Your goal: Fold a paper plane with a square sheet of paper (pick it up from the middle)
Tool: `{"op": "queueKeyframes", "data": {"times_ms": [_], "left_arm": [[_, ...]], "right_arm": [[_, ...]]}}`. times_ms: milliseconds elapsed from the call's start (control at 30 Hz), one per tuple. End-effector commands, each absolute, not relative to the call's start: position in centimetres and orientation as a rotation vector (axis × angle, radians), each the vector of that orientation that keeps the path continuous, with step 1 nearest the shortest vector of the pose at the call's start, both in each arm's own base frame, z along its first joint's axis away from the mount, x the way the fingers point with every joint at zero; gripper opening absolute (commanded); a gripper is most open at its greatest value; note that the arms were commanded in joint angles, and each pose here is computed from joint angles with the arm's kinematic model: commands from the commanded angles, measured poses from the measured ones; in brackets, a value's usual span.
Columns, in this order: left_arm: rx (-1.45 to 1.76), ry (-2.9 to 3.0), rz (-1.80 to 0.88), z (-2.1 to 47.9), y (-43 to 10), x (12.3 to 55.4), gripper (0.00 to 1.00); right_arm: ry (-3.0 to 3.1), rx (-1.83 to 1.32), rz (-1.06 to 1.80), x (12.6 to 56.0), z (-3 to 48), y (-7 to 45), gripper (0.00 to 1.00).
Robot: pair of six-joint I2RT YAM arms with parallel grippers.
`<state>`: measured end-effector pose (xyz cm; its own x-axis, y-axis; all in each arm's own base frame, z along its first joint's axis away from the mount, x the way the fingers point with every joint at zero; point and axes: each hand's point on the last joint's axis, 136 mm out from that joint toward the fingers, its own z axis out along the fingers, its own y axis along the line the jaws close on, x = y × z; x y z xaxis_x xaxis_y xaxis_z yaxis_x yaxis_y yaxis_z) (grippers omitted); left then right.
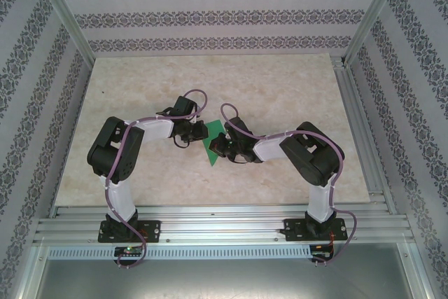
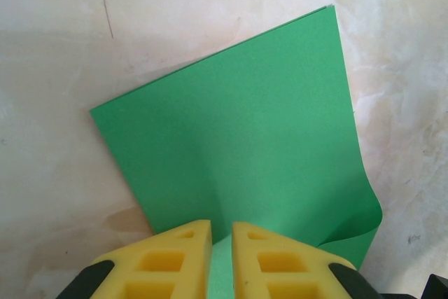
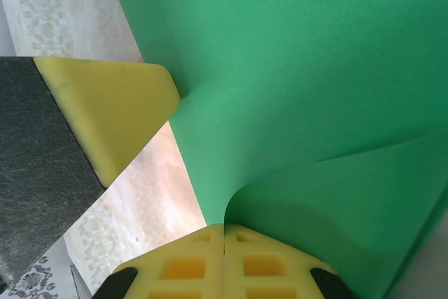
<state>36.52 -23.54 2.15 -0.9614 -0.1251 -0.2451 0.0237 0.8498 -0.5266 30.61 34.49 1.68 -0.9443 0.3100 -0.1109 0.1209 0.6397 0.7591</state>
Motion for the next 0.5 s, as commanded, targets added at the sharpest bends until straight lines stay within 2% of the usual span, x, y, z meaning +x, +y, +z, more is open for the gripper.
{"op": "queueKeyframes", "data": {"times_ms": [0, 167, 467], "left_arm": [[-0.097, 2.757, -0.788, 3.0, -23.3, 36.5, 0.21], [-0.154, 2.703, -0.776, 5.3, -22.4, 37.2, 0.27], [-0.206, 2.685, -0.779, 6.2, -20.9, 36.6, 0.28]], "right_arm": [[2.655, 0.411, 1.107, 30.9, 0.0, 33.3, 0.11], [2.695, 0.406, 1.082, 30.3, -0.8, 33.3, 0.24], [2.705, 0.423, 1.064, 29.9, -1.1, 33.0, 0.29]]}}
